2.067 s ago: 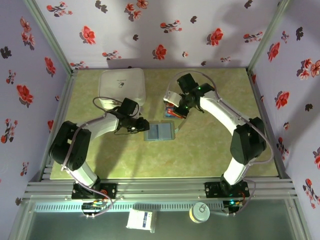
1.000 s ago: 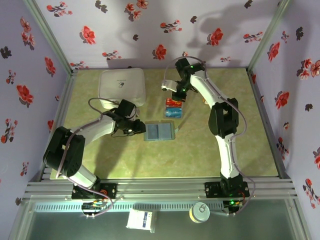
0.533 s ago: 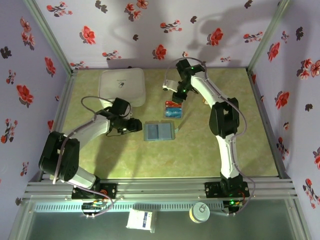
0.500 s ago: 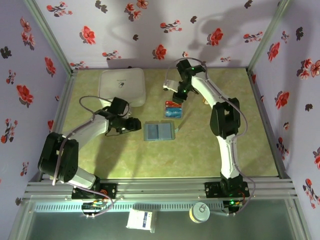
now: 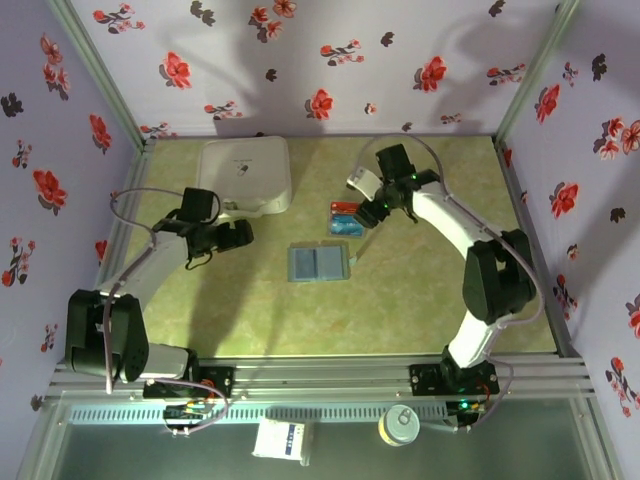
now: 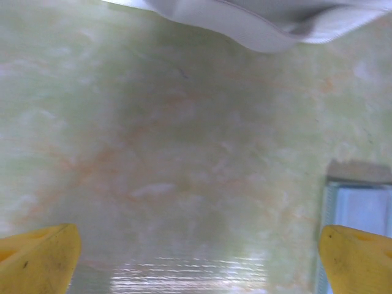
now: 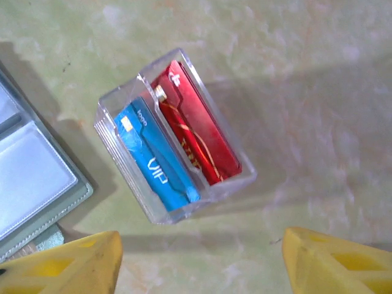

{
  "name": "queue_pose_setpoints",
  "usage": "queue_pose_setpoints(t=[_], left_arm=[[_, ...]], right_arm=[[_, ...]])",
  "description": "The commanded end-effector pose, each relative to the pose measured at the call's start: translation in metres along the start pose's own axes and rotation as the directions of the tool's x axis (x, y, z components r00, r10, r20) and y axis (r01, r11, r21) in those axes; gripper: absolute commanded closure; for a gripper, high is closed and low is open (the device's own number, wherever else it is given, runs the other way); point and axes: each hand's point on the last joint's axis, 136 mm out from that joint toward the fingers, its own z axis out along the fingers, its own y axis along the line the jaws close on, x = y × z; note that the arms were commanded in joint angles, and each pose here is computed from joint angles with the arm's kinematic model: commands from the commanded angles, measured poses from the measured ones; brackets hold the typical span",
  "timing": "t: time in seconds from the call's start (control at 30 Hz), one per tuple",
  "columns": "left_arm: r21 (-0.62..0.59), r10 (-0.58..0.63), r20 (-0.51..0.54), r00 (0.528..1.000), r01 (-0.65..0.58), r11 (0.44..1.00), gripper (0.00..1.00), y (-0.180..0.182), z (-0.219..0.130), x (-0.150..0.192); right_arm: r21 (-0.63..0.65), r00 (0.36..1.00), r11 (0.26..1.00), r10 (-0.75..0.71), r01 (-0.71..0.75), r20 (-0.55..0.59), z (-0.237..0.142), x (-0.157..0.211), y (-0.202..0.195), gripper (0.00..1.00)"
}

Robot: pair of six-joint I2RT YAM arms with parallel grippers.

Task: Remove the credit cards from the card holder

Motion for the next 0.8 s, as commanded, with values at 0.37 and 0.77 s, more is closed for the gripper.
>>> queue_pose_setpoints(t=[0.37, 0.77], left_arm=[[0.084, -0.041, 0.206, 0.978, 0.024, 0.996, 0.06, 0.006, -0.012, -0.022], [0.483, -0.101, -0.134, 0.986, 0.154, 0.862, 0.36, -0.077, 0.021, 0.033]], right_arm=[[0.128, 0.898, 0.899, 0.390, -0.419, 0.203, -0.026, 0.044, -0.003, 0.07], [-0.272, 0.377, 0.423, 0.903, -0.864, 0.207, -0.013, 0.025, 0.035, 0.38]])
